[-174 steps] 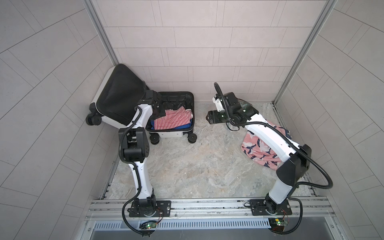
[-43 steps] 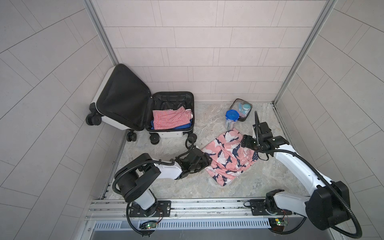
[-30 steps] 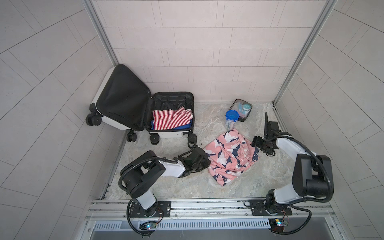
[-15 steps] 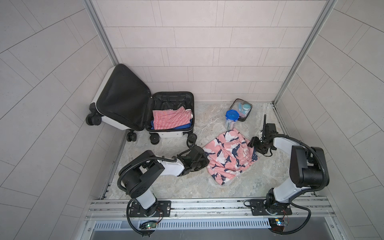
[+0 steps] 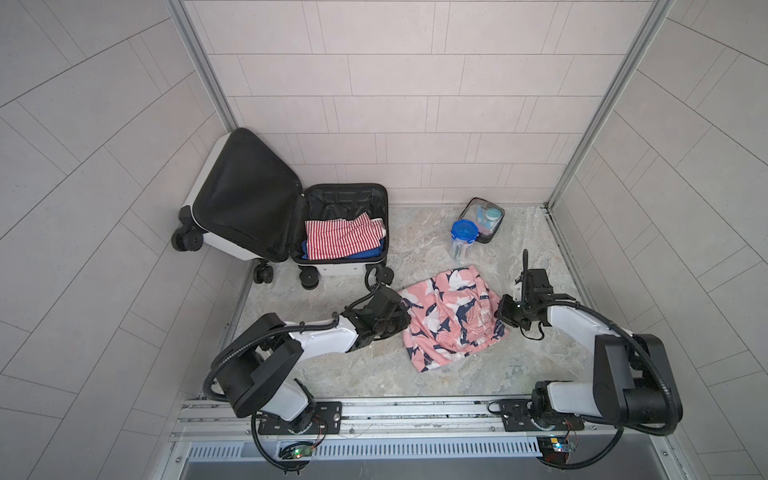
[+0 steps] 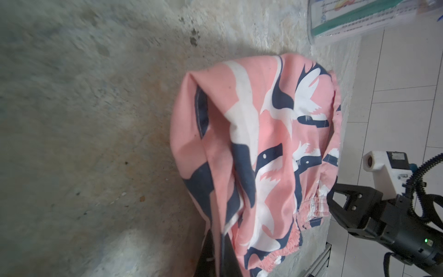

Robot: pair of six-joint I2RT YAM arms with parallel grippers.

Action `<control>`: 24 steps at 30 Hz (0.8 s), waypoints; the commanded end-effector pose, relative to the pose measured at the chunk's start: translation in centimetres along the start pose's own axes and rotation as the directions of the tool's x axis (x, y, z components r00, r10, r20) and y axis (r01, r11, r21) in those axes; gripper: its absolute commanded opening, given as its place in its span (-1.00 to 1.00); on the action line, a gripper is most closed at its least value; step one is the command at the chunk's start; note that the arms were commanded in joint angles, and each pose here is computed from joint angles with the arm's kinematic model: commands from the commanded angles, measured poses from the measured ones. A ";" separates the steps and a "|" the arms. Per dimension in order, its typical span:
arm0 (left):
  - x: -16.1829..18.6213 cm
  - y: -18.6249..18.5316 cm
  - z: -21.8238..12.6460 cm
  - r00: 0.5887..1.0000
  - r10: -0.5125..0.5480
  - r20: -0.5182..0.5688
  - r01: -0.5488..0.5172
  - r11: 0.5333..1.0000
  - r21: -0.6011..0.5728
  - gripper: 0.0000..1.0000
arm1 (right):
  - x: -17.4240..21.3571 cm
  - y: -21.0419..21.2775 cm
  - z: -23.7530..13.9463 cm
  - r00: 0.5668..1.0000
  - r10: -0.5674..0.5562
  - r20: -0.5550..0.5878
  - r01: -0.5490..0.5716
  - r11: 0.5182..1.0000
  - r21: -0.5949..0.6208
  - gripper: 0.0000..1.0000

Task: Pack the luggage
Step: 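Reposition both grippers onto opposite edges of the pink shark-print garment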

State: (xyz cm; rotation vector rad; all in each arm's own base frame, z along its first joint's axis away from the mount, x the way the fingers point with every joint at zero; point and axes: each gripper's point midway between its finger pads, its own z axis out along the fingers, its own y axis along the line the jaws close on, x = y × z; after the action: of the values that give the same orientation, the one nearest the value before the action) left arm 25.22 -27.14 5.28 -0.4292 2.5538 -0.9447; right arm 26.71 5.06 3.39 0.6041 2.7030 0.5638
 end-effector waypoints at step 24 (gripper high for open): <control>-1.9 7.2 -6.6 0.996 0.063 0.065 -0.045 0.967 -0.251 0.53 | 7.0 3.5 -2.6 0.985 -0.159 0.066 0.157 0.987 0.037 0.63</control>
State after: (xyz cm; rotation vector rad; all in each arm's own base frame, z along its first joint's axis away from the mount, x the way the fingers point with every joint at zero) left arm 23.62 -18.50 5.89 -0.4591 2.5909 -0.6243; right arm 20.03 10.77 3.98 0.4415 2.7081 0.4896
